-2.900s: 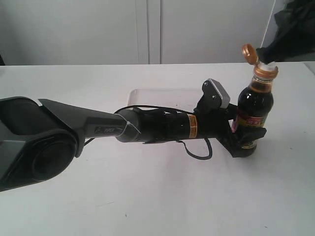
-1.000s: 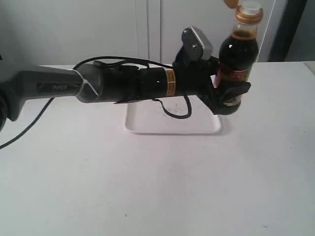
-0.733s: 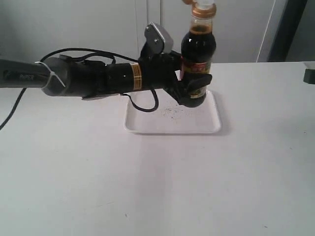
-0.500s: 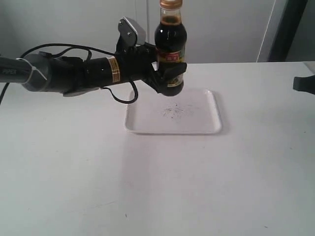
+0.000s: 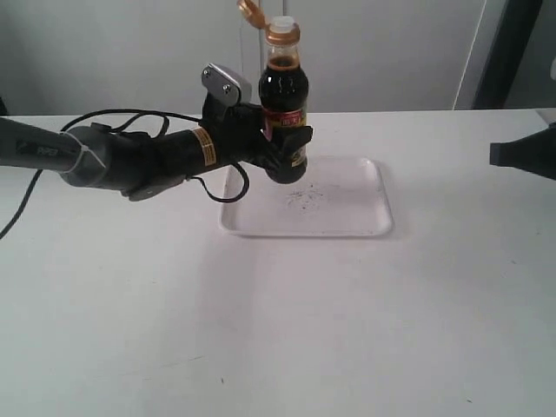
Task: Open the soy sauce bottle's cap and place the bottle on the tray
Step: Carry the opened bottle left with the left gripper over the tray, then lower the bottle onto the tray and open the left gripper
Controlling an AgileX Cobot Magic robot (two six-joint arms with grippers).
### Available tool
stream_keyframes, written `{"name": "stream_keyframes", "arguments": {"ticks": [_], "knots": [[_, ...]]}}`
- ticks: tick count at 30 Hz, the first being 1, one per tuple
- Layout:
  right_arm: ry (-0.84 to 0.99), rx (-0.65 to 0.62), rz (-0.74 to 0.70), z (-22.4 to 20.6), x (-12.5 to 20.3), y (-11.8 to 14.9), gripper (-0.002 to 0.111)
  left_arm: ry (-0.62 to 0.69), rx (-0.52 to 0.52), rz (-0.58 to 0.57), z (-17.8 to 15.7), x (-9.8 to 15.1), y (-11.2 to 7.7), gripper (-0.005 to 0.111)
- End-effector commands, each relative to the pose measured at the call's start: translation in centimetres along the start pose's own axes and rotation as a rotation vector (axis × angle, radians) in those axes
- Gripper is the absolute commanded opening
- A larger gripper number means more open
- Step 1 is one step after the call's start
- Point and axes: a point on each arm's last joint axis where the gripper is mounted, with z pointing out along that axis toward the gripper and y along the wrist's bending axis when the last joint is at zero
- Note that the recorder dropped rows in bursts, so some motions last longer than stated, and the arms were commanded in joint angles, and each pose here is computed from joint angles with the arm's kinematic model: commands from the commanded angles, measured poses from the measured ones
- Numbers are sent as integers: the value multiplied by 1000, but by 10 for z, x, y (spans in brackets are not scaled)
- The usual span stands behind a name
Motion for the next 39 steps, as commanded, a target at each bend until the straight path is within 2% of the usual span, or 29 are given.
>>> {"name": "stream_keyframes", "arguments": {"ticks": [1,7,16,23,29,39], "knots": [[19,-26,-39,5,-1,8,0,-153,-7,-24,-1,-20,2,0],[16,-43,-49,5,-10,12,0,-148,5,-32,3,-16,-5,0],[23,-45,-50,4,-11,12,0,-117,-29,-34,12,-14,-16,0],[23,-45,-50,4,-11,12,0,-80,-43,-17,13,-8,-16,0],[23,-45,-48,4,-11,13,0,-95,-74,-72,15,5,-13,0],[23,-45,-48,4,-11,13,0,-68,-70,-82,17,23,-14,0]]}}
